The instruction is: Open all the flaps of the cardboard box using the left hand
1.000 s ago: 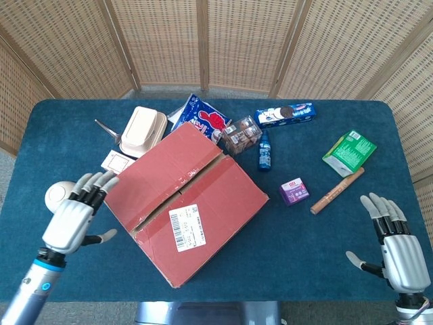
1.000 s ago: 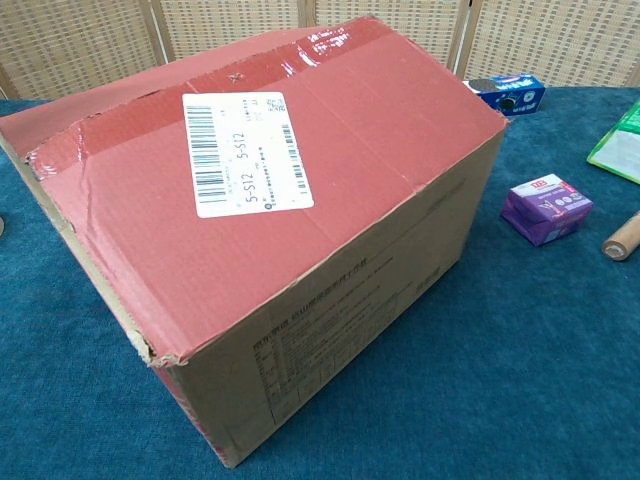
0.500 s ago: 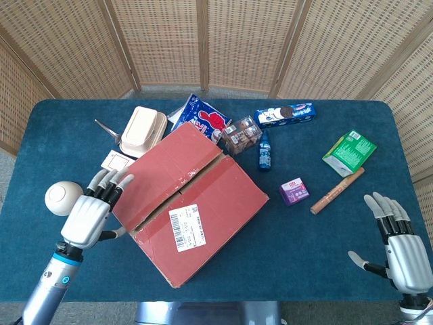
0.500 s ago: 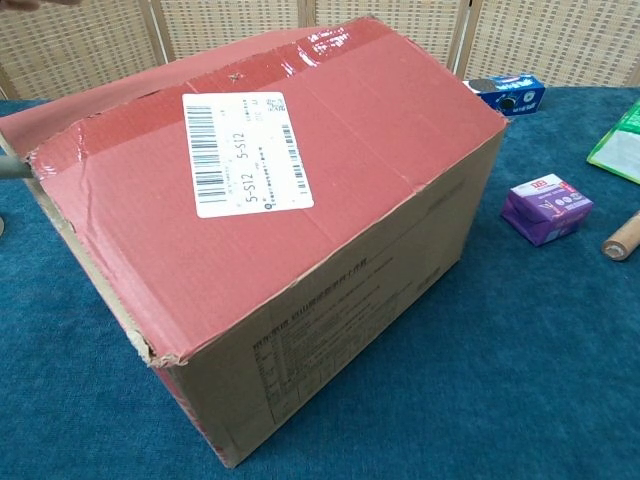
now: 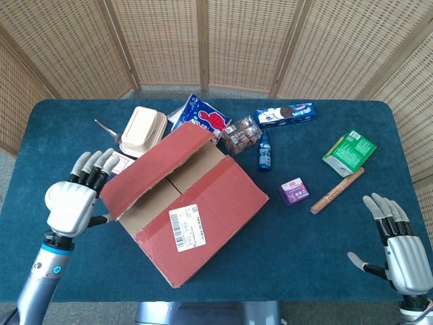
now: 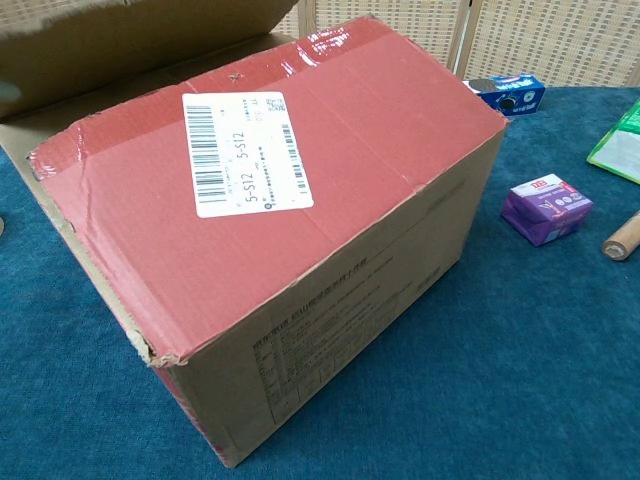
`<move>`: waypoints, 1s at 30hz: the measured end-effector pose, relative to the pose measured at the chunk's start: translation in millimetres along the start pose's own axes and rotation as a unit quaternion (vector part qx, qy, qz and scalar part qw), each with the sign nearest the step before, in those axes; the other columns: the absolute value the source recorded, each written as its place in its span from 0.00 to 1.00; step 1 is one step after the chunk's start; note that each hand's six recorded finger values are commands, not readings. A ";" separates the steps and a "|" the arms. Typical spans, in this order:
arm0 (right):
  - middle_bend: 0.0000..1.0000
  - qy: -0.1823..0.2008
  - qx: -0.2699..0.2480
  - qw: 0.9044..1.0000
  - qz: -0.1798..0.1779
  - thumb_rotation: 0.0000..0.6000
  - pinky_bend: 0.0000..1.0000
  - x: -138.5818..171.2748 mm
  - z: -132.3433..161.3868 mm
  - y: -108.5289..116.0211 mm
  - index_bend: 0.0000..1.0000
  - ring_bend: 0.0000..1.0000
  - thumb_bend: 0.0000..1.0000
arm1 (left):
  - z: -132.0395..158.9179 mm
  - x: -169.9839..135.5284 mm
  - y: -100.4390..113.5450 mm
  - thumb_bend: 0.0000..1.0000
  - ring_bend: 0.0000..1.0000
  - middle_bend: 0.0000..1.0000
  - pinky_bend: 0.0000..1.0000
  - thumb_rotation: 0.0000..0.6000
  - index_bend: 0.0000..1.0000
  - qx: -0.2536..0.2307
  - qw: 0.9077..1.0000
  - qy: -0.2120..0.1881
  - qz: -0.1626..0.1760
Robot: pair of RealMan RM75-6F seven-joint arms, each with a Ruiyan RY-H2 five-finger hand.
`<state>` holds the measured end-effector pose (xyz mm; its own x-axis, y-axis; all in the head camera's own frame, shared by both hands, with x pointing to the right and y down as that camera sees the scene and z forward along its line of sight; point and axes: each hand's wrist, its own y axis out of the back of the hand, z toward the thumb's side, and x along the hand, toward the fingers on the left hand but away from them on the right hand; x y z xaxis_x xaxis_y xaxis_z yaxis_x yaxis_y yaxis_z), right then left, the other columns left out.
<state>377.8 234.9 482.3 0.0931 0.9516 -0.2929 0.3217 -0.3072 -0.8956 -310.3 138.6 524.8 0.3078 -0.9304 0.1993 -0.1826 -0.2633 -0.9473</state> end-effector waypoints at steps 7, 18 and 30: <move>0.00 0.003 -0.001 1.000 0.003 1.00 0.00 0.8 1.1 -0.9 0.00 0.00 0.00 | -30.2 6.7 23.0 0.29 0.00 0.00 0.01 1.00 0.01 0.022 0.999 0.027 0.032; 0.00 -0.001 0.001 1.000 0.007 1.00 0.00 0.1 0.2 -3.2 0.00 0.00 0.00 | -90.6 26.4 47.5 0.29 0.00 0.00 0.02 1.00 0.01 0.067 0.992 0.081 0.068; 0.00 0.002 0.000 1.000 0.005 1.00 0.00 1.2 2.3 -2.1 0.00 0.00 0.00 | -127.6 51.9 30.7 0.29 0.00 0.00 0.03 1.00 0.02 0.076 0.991 0.106 0.037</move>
<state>375.1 236.7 483.1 0.1010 0.9484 -0.3005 0.3202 -0.3170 -0.8927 -419.0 49.7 538.1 0.0923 -0.9827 0.1604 -0.0502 -0.1655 -0.9849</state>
